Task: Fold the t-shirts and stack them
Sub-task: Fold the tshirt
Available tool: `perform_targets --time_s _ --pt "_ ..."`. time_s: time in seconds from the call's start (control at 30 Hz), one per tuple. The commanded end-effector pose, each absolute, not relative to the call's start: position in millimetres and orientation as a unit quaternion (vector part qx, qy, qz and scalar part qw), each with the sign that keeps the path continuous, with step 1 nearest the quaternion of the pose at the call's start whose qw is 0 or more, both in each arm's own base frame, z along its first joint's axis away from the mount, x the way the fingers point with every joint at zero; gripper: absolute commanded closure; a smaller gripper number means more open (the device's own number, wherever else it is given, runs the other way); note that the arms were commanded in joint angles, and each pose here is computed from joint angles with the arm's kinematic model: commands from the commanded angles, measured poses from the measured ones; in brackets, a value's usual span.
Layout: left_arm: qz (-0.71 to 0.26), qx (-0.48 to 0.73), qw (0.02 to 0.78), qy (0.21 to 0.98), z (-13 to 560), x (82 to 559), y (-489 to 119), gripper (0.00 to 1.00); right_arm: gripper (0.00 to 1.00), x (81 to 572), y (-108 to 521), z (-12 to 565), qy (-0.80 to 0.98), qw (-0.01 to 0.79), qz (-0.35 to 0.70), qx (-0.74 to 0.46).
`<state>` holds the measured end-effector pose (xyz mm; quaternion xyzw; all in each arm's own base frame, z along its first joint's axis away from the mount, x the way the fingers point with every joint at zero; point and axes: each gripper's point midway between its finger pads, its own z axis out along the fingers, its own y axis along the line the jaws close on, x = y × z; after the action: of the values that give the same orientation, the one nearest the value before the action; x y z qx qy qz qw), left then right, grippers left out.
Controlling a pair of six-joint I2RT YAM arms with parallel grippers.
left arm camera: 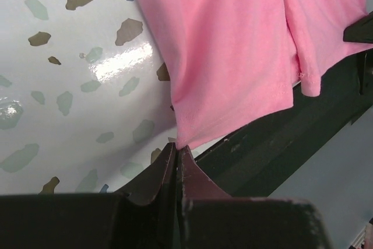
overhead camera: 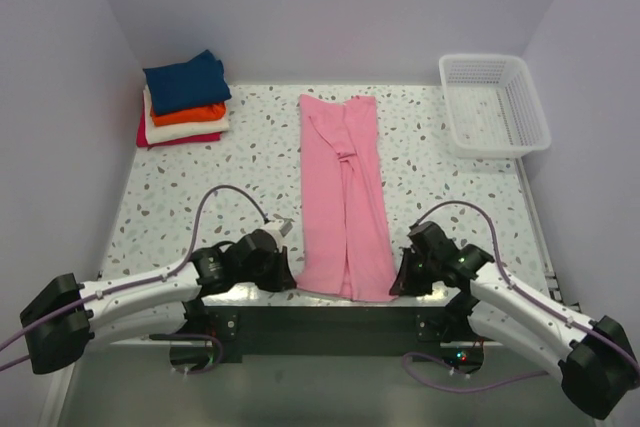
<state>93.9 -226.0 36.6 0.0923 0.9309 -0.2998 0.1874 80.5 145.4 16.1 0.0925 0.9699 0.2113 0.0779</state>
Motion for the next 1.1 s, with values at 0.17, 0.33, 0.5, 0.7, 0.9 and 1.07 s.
perform_targets --time_s 0.17,0.33,0.5,0.7,0.9,1.07 --pt "-0.258 0.104 0.254 0.926 67.2 137.1 -244.6 1.0 1.0 137.8 144.0 60.0 0.975 0.161 0.142 0.052" --pt "-0.227 0.111 0.294 0.922 88.7 172.4 -264.3 1.0 1.0 181.4 160.0 80.7 0.966 0.213 0.136 0.057" --pt "-0.22 0.081 0.311 0.921 97.1 209.4 -270.6 1.0 1.0 223.8 167.6 90.9 0.958 0.257 0.103 0.07" --pt "-0.213 0.048 0.331 0.918 99.8 258.4 -269.6 1.0 1.0 275.3 182.1 115.2 0.945 0.303 0.093 0.079" --pt "-0.185 0.019 0.356 0.916 101.8 307.4 -271.4 1.0 1.0 327.0 186.5 110.3 0.945 0.301 0.09 0.094" --pt "-0.18 -0.001 0.356 0.917 96.2 339.8 -272.4 1.0 1.0 363.8 183.2 95.4 0.947 0.289 0.094 0.108"
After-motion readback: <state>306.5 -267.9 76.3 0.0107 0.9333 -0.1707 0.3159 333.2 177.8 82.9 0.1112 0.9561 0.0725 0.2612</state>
